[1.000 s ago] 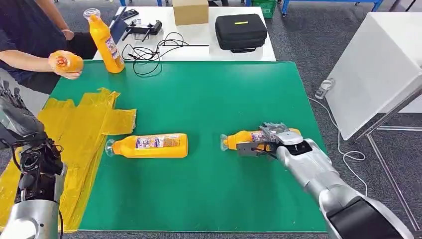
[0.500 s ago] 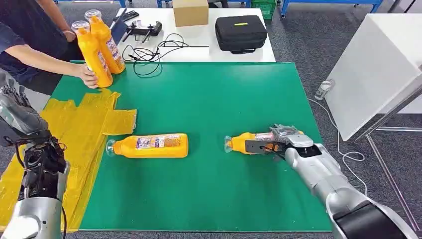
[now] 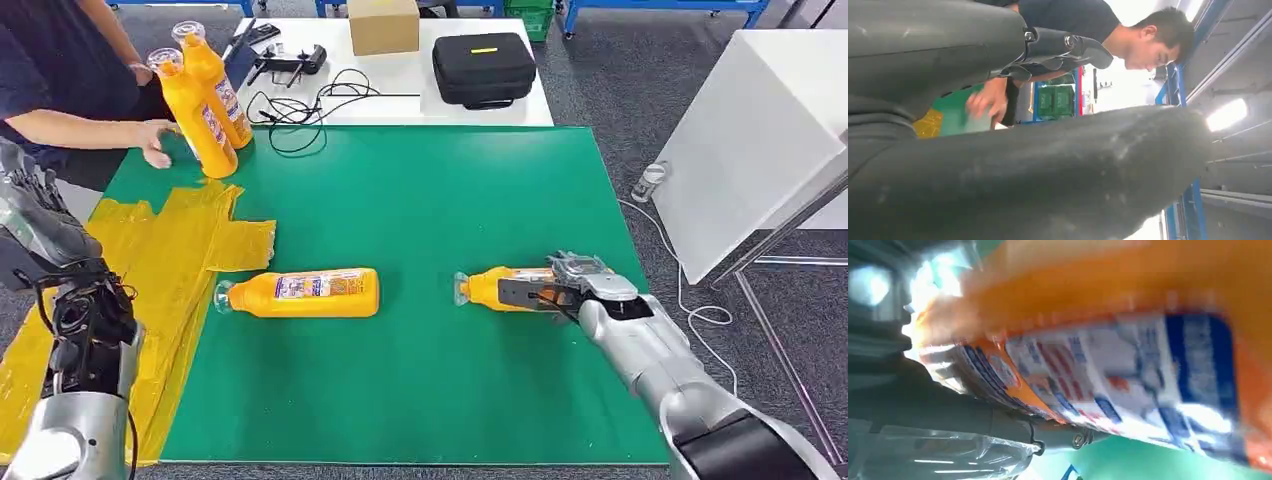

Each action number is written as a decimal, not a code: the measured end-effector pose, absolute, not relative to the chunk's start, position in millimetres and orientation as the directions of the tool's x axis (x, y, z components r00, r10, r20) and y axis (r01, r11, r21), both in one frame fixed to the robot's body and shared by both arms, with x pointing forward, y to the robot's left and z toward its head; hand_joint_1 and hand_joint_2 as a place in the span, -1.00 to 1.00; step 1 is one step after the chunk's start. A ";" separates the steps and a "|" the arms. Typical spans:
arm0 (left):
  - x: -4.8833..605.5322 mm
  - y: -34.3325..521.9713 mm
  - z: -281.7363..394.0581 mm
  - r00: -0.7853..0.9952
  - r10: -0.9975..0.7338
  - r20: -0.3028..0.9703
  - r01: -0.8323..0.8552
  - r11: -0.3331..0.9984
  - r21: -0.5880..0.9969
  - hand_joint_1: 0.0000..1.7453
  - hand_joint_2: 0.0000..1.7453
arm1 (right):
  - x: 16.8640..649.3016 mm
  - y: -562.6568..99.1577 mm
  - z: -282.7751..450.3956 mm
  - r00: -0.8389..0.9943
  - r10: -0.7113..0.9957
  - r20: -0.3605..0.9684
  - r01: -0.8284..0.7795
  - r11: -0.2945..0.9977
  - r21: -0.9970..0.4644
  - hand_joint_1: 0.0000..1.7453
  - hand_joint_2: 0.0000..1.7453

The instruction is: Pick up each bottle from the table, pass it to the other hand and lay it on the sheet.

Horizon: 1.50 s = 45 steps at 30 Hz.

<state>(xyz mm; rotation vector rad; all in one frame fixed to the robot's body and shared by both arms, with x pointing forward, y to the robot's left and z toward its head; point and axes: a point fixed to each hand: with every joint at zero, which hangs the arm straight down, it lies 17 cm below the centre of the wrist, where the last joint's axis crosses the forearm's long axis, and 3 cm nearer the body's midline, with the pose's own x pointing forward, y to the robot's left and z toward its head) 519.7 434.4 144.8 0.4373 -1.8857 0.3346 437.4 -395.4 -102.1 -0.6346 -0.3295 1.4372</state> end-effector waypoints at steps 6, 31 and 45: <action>522.6 432.0 147.4 -0.319 -0.135 0.938 -0.451 0.892 -0.025 -1.00 -1.00 | 437.4 -391.5 -104.4 0.127 0.982 -0.143 -0.800 0.016 -0.600 1.00 1.00; 537.4 389.9 115.1 -0.249 0.171 0.953 -0.184 0.958 -0.220 -1.00 1.00 | 531.5 -220.4 -15.0 0.029 0.909 0.416 -0.528 0.367 -0.766 1.00 1.00; 529.8 278.2 140.6 -0.183 0.502 0.845 0.156 0.864 -0.479 -1.00 1.00 | 578.2 -107.5 109.0 -0.089 0.786 0.612 -0.266 0.573 -0.775 1.00 1.00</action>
